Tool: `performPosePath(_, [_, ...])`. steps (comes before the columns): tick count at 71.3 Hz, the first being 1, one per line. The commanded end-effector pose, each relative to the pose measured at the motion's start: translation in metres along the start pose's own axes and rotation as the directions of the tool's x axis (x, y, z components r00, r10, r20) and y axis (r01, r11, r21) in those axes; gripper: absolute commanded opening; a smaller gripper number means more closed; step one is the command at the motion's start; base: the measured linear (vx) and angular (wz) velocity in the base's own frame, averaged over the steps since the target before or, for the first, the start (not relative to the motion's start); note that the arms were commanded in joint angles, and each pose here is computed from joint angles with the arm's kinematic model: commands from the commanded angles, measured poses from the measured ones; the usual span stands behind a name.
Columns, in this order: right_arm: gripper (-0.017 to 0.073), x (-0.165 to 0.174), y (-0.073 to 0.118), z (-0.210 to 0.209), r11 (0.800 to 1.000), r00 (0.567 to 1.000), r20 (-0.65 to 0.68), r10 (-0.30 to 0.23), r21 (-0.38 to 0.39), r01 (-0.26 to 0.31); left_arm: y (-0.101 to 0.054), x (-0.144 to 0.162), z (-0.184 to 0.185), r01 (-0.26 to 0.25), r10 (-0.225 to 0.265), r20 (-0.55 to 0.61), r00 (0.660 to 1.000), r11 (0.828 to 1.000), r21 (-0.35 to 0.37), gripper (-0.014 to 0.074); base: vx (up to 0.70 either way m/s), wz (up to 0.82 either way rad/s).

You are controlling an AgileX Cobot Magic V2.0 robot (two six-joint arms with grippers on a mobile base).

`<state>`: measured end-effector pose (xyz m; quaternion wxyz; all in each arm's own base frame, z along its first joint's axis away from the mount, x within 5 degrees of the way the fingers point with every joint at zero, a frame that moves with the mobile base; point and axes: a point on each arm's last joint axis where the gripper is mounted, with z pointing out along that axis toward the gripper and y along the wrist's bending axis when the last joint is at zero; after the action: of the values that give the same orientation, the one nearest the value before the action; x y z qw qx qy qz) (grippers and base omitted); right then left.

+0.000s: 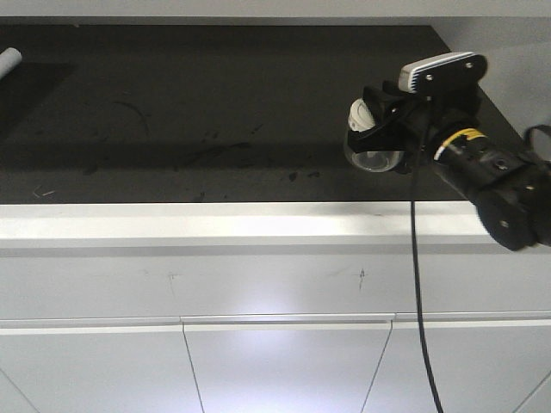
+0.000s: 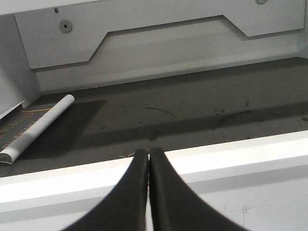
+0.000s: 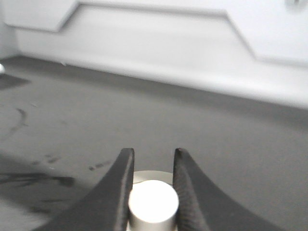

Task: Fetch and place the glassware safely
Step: 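Lift the jar with the right gripper and pull it out of the hood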

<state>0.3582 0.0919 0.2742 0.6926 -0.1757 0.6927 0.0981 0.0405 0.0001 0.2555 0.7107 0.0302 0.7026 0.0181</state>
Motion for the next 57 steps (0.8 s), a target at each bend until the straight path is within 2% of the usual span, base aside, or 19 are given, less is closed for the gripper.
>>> performPosePath(1, [-0.0003,-0.048,0.004,-0.029,0.999,0.980,0.197,-0.010,-0.032,0.017,0.000,-0.013,-0.001,0.013,-0.013,0.082,0.997,1.000,0.002,-0.0007,0.00,0.00])
performPosePath(5, [-0.0003,-0.048,0.008,-0.043,0.998,0.982,0.187,0.036,-0.050,-0.027,0.000,-0.013,-0.001,0.013,-0.013,0.082,0.997,1.000,0.002,-0.0007,0.00,0.00])
performPosePath(8, [-0.0003,-0.050,0.011,-0.053,0.997,0.982,0.187,0.041,-0.066,-0.029,0.000,-0.013,-0.001,0.013,-0.013,0.082,0.997,1.000,0.002,-0.0007,0.00,0.00])
performPosePath(17, [-0.0003,-0.047,0.021,-0.079,0.993,0.985,0.172,0.005,-0.114,0.015,0.000,-0.013,-0.001,0.013,-0.013,0.082,0.997,1.000,0.002,-0.0007,0.00,0.00])
performPosePath(31, [-0.0003,-0.042,0.032,-0.111,0.986,0.987,0.157,0.040,-0.169,-0.013,0.000,-0.013,-0.001,0.013,-0.013,0.082,0.997,1.000,0.002,-0.0007,0.00,0.00])
performPosePath(40, [-0.0002,-0.044,0.039,-0.120,0.979,0.989,0.145,0.010,-0.201,0.020,0.000,-0.013,-0.001,0.013,-0.013,0.082,0.997,1.000,0.002,-0.0007,0.00,0.00])
performPosePath(47, [-0.0002,-0.048,0.056,-0.125,0.965,0.990,0.143,-0.006,-0.260,0.044,0.000,-0.014,-0.001,0.013,-0.013,0.083,0.996,1.000,0.002,-0.0007,0.00,0.00])
performPosePath(57, [-0.0002,-0.049,0.089,-0.128,0.925,0.992,0.126,-0.004,-0.377,0.052,0.000,-0.014,-0.001,0.013,-0.013,0.083,0.996,1.000,0.002,-0.0007,0.00,0.00])
